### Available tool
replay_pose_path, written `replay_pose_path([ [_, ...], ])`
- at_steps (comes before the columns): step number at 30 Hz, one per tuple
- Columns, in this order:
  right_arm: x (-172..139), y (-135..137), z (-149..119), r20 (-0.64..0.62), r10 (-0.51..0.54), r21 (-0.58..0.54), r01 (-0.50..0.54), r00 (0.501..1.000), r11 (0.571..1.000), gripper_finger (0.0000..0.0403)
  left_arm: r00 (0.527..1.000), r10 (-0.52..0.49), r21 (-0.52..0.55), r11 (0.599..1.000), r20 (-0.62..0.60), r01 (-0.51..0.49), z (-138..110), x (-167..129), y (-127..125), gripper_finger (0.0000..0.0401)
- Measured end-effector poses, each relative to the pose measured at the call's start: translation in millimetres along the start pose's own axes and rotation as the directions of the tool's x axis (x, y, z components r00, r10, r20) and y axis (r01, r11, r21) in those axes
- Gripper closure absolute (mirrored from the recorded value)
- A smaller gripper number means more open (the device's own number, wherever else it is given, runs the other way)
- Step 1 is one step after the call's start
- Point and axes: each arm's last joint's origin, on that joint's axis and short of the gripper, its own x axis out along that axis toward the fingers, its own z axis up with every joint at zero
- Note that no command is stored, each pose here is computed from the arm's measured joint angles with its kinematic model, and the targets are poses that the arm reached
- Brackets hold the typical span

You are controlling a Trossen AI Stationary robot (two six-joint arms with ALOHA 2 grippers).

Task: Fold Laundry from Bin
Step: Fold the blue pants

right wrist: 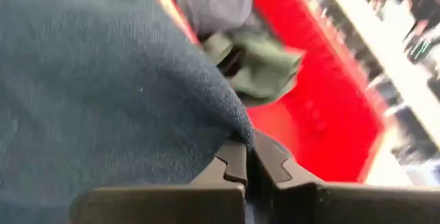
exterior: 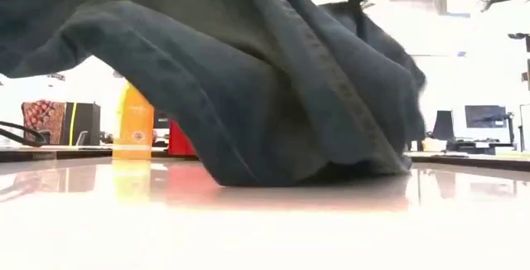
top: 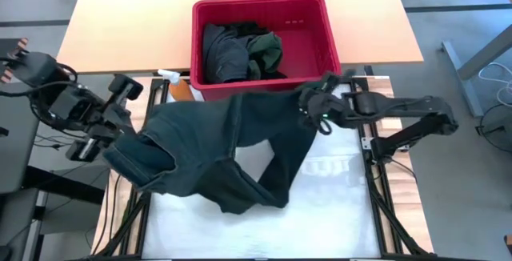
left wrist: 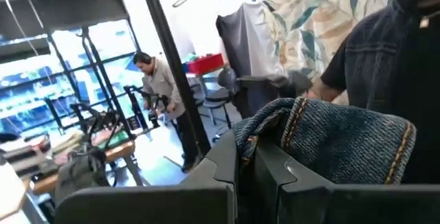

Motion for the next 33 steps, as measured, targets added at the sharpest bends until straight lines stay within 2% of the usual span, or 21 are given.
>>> replay_pose_path([
  [4,20.1,40.1,-30.1,-0.076,0.03,0.122,-0.021,0.997,0.992,0.0385,1.0,-0.002,-0.073,0.997,-0.01,0.001,-1.0,0.0,-0.2,0.0401],
  [6,26.9,66.0,-45.8,-0.063,0.081,0.194,-0.067,0.995,0.979,0.0385,1.0,-0.003,-0.106,0.994,-0.014,0.002,-1.5,0.4,-0.2,0.0401],
  [9,35.8,107.3,-68.5,-0.058,0.255,0.255,-0.233,0.965,0.939,0.0373,0.999,-0.01,-0.142,0.99,-0.033,0.006,-3.8,1.9,-0.4,0.0401],
  [12,37.3,130.7,-77.3,-0.086,0.418,0.311,-0.374,0.904,0.874,0.0333,0.998,-0.018,-0.158,0.987,-0.062,0.008,-7.8,6.9,0.1,0.0401],
  [15,36.5,135.4,-79.2,-0.126,0.468,0.334,-0.406,0.875,0.85,0.0285,0.997,-0.021,-0.163,0.987,-0.075,0.009,-10.4,12.1,1.0,0.0401],
  [18,28.9,125.2,-71.0,-0.135,0.507,0.37,-0.431,0.851,0.823,0.0236,0.996,-0.022,-0.165,0.986,-0.083,0.008,-11.7,14.0,1.3,0.0401],
  [23,-8.4,100.9,-64.7,-0.07,0.612,0.456,-0.521,0.787,0.722,0.0175,0.996,-0.021,-0.175,0.984,-0.09,0.005,-12.9,15.8,1.6,0.0401],
  [26,-32.6,94.2,-69.5,0.009,0.6,0.503,-0.522,0.8,0.689,0.0162,0.996,-0.021,-0.183,0.983,-0.09,0.004,-12.9,15.8,1.6,0.0401],
  [29,-39.5,99.3,-80.0,0.037,0.565,0.567,-0.483,0.825,0.668,0.0161,0.995,-0.023,-0.188,0.982,-0.098,0.004,-13.8,16.3,1.6,0.0401],
  [33,-31.1,131.1,-89.4,0.121,0.625,0.565,-0.571,0.771,0.595,0.0164,0.99,-0.031,-0.199,0.98,-0.138,0.003,-18.5,18.9,1.3,0.0401],
])
